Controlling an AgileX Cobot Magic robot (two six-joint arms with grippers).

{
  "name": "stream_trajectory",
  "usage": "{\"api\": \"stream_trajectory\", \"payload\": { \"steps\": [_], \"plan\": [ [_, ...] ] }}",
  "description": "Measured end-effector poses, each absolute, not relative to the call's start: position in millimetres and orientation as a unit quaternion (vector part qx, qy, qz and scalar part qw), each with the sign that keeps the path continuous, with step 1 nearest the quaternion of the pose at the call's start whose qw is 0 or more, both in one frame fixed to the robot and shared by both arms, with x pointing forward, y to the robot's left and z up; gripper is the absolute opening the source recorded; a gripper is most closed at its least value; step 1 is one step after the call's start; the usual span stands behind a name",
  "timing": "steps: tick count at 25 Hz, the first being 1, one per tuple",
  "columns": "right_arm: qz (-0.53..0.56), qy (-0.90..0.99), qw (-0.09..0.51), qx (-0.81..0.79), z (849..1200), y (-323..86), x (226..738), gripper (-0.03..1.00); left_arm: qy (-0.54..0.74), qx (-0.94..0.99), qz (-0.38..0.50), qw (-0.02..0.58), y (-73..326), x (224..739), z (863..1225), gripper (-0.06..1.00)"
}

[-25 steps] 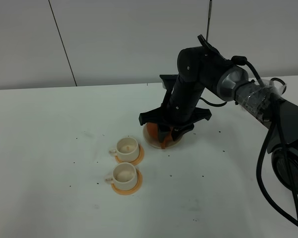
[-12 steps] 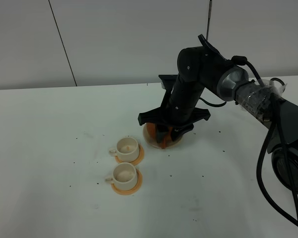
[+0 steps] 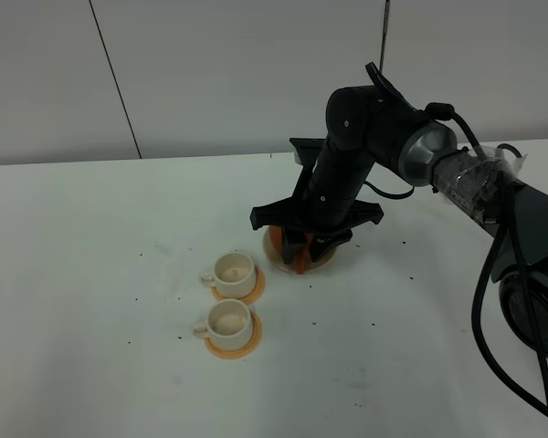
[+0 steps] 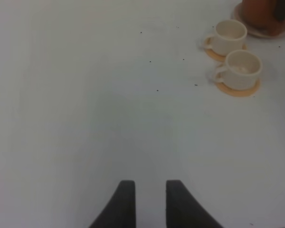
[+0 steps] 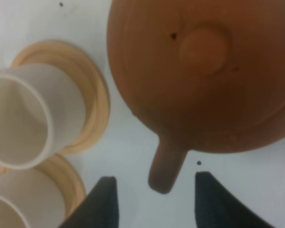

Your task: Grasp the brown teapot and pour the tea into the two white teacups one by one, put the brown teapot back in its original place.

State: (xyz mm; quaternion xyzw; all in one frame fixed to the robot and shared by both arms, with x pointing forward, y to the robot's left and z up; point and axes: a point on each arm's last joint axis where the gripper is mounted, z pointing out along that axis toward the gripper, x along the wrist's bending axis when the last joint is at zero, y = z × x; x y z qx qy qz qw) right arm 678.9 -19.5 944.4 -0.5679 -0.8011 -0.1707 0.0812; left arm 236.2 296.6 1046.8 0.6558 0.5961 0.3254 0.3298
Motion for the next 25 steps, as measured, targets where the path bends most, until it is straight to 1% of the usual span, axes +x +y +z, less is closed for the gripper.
{"api": "stream_trajectory", "payload": {
  "steps": [14, 20, 25],
  "plan": [
    [-0.170, -0.802, 0.080, -0.568, 943.3, -19.5, 679.3, 0.35, 0.596, 0.656, 0.325, 0.330, 296.6, 236.2, 1046.8, 0.23],
    [-0.160, -0.801, 0.086, -0.570, 930.6, -18.9, 680.1, 0.35, 0.596, 0.656, 0.325, 0.330, 296.6, 236.2, 1046.8, 0.23],
    [-0.167, -0.799, 0.082, -0.571, 929.7, -18.2, 681.7, 0.35, 0.596, 0.656, 0.326, 0.329, 296.7, 236.2, 1046.8, 0.23]
  ]
}}
